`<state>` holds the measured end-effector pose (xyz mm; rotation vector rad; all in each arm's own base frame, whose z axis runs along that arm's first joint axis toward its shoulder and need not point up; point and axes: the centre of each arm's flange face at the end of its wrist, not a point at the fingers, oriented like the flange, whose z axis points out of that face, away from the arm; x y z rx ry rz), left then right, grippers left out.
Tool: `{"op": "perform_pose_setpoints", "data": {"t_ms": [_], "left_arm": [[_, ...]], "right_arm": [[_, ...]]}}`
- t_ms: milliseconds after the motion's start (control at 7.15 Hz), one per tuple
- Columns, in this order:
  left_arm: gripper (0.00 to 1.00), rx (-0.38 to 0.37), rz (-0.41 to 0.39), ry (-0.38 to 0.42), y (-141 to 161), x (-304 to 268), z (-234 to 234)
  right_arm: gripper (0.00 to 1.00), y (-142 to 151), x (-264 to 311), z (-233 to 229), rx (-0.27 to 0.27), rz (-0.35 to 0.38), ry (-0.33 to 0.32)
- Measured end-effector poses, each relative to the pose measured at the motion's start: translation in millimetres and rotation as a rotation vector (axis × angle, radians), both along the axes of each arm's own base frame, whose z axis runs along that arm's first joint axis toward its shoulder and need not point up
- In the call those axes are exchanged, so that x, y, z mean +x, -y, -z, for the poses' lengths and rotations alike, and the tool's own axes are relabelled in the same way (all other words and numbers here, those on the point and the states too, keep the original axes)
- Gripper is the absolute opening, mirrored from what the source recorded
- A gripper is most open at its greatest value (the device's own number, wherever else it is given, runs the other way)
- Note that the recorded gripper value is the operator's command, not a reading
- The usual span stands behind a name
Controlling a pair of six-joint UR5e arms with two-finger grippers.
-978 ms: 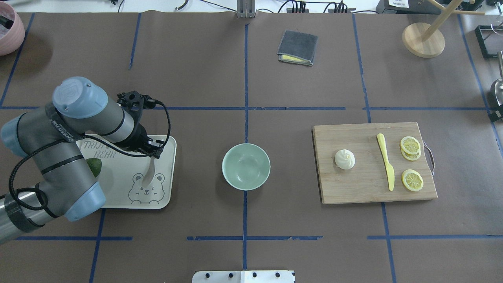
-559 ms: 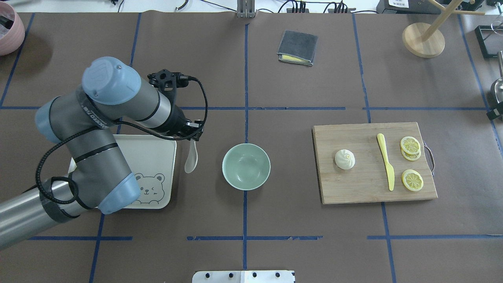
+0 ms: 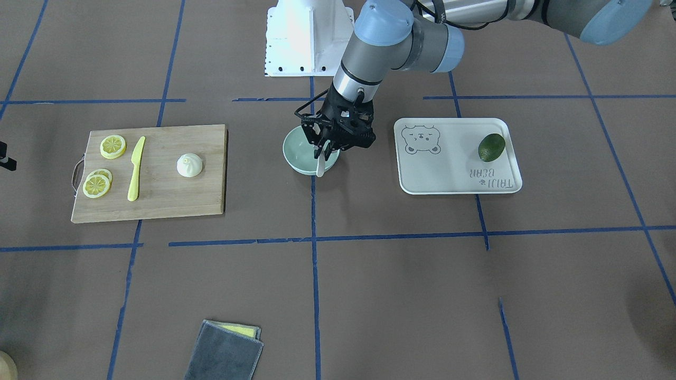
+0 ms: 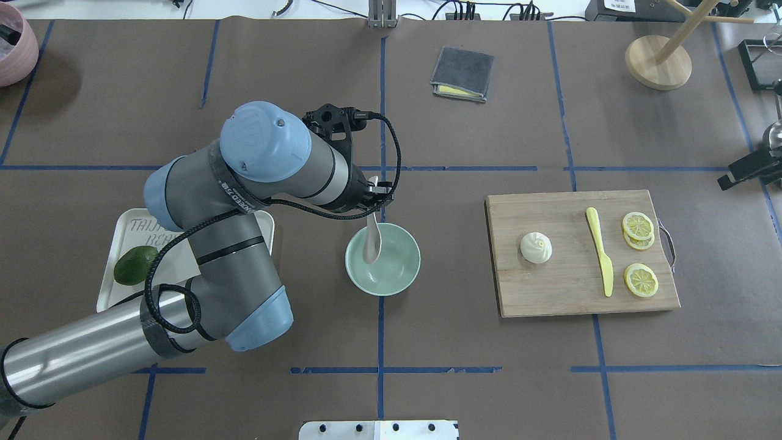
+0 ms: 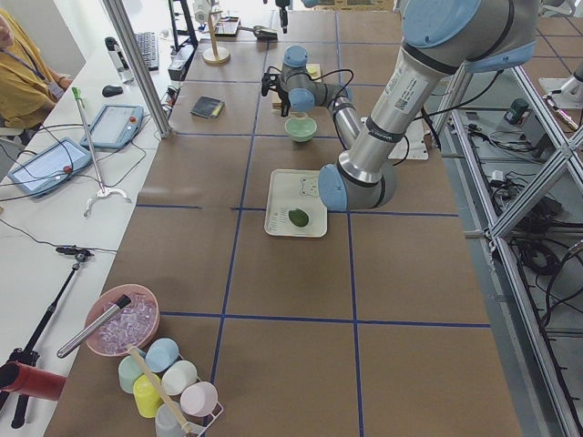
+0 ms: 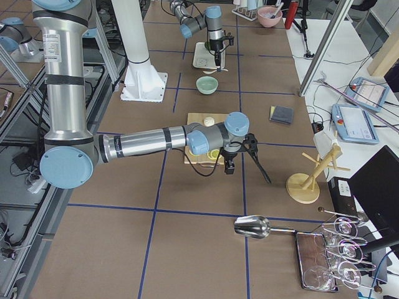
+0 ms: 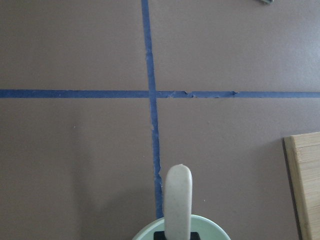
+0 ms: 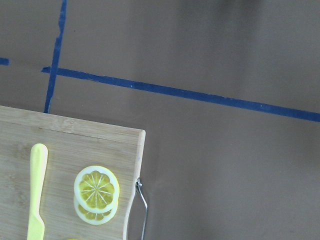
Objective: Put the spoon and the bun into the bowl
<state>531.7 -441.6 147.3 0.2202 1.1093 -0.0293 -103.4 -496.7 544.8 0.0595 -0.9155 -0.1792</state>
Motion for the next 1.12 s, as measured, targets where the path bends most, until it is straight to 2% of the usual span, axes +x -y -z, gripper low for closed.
{"op": "perform_pose_setpoints", "data": {"t_ms": [140, 559, 839, 978, 1118], "left_arm": [[0.93, 0.007, 0.006, 0.006, -3.6, 7.1, -0.5], [0.93, 0.045, 0.036, 0.020, -4.7, 7.9, -12.0], [0.93, 0.123, 0.023, 0.072, -0.3, -18.4, -46.7], [0.93, 0.164, 0.013, 0.099, 0.7, -38.9, -67.0], [0.94, 0.179, 0.010, 0.113, -0.9, -50.7, -78.7]], "right_arm": [[1.00, -2.2, -11.1, 6.5, 0.002, -0.001, 0.010], [1.00, -22.8, -88.7, 36.1, -0.043, -0.070, 0.081], [1.00, -38.3, -149.0, 70.1, -0.101, -0.135, 0.144], [1.00, -46.9, -184.5, 91.7, -0.139, -0.156, 0.163], [1.00, -65.4, -225.5, 112.7, -0.150, -0.172, 0.166]]}}
